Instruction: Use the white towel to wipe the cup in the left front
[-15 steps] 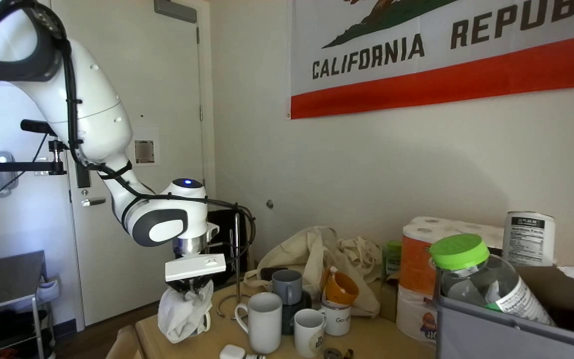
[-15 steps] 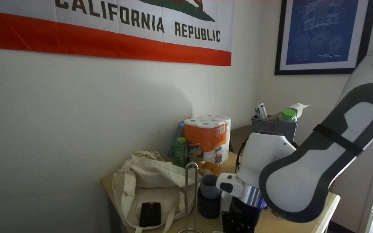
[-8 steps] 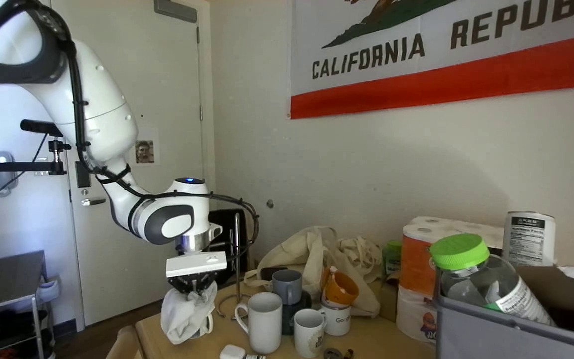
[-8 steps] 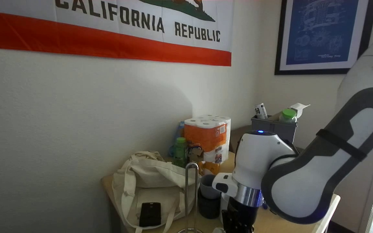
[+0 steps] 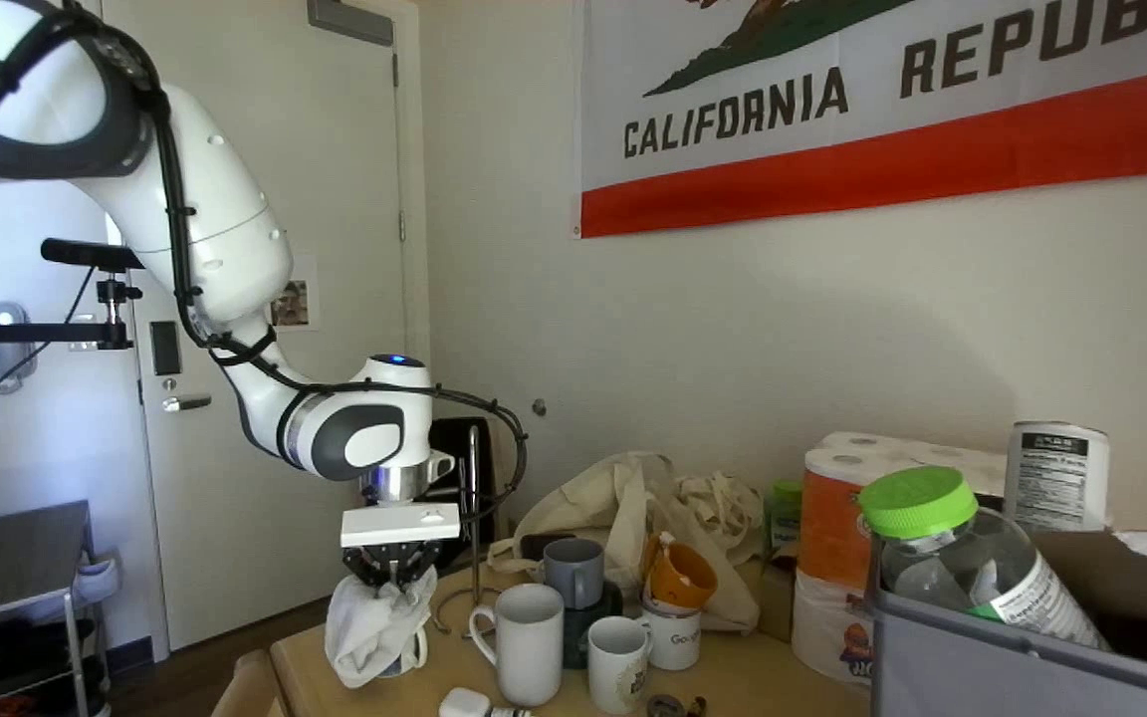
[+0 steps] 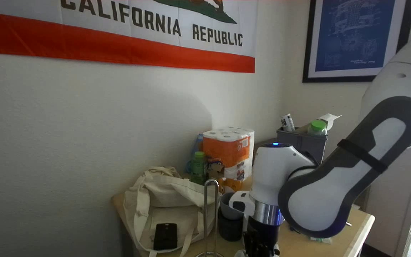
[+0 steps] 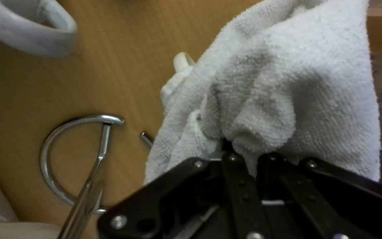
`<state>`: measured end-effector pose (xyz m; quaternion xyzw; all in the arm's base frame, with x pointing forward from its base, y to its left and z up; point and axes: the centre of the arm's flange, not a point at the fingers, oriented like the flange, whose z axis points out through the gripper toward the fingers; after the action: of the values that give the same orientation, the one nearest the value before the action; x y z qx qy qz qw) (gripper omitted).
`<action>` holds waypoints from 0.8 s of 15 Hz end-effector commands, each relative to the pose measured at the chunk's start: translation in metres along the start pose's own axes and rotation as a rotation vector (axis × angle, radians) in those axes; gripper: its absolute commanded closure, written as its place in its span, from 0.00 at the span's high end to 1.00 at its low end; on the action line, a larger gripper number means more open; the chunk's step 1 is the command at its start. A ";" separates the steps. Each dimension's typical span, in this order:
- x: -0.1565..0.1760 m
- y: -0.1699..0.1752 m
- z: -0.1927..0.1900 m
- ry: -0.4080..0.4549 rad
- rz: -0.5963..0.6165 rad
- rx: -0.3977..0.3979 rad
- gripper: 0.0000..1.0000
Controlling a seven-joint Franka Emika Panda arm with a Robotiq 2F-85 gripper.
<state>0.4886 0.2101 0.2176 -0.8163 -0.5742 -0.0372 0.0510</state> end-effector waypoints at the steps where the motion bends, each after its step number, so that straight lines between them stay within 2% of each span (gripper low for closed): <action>1: -0.004 0.011 0.019 0.021 0.037 0.000 0.02; 8: -0.012 0.027 0.025 0.019 0.068 -0.117 0.02; 12: -0.017 0.033 0.029 -0.044 0.087 -0.121 0.02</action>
<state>0.5128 0.1886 0.2153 -0.8353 -0.5437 -0.0812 -0.0010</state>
